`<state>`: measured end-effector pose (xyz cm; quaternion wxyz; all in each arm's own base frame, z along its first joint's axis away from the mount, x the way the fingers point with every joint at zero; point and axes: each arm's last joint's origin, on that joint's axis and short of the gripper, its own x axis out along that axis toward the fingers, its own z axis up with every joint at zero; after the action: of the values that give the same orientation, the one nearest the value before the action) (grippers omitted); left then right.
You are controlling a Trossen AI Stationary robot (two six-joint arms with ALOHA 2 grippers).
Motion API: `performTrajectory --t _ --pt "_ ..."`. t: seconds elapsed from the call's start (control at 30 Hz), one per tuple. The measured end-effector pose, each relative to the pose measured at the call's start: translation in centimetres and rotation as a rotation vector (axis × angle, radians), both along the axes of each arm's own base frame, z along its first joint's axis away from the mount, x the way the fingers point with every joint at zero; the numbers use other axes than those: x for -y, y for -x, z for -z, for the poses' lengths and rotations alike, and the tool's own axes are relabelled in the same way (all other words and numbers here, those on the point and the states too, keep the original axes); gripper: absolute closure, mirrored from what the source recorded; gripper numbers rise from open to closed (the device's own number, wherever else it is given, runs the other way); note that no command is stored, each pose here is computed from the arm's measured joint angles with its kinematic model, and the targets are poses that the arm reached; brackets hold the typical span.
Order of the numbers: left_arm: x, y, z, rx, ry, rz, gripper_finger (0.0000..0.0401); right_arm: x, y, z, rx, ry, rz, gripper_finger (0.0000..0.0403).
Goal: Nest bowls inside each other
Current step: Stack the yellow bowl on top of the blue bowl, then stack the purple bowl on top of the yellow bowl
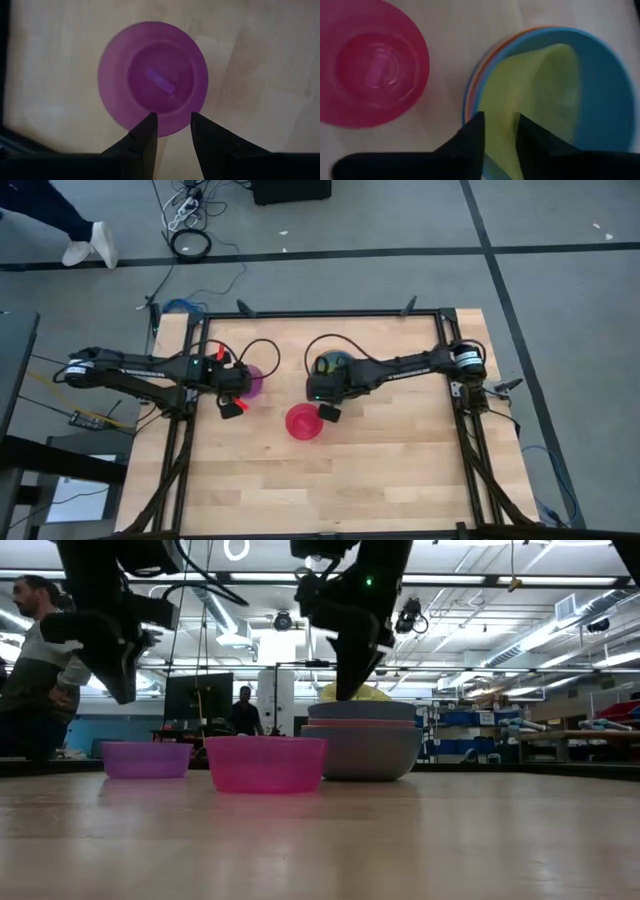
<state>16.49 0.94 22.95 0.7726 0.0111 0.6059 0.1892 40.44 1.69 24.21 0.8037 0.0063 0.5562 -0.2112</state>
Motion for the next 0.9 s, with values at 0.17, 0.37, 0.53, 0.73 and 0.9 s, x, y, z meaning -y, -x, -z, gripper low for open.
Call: performTrajectory --t 0.17,0.37,0.53,0.73,0.9 --pt "0.1 0.0 0.9 0.016 0.045 -0.013 0.0274 -0.1 1.6 -3.2 -0.037 0.015 0.060 0.0262" --pt "0.1 -0.5 0.8 0.069 0.048 -0.022 0.0274 -1.2 5.5 -8.3 0.034 0.144 0.123 0.0250" --pt "0.2 -0.6 1.0 0.059 0.082 -0.015 0.0274 -2.1 8.5 -11.5 0.125 0.153 0.169 0.0254" --pt "0.4 -1.1 1.6 0.023 0.140 0.014 0.0274 -2.8 10.3 -12.8 0.162 0.140 0.199 0.0254" --pt "0.4 -2.0 2.5 -0.014 0.141 0.050 0.0274 -3.0 10.2 -12.6 0.156 0.143 0.204 0.0254"
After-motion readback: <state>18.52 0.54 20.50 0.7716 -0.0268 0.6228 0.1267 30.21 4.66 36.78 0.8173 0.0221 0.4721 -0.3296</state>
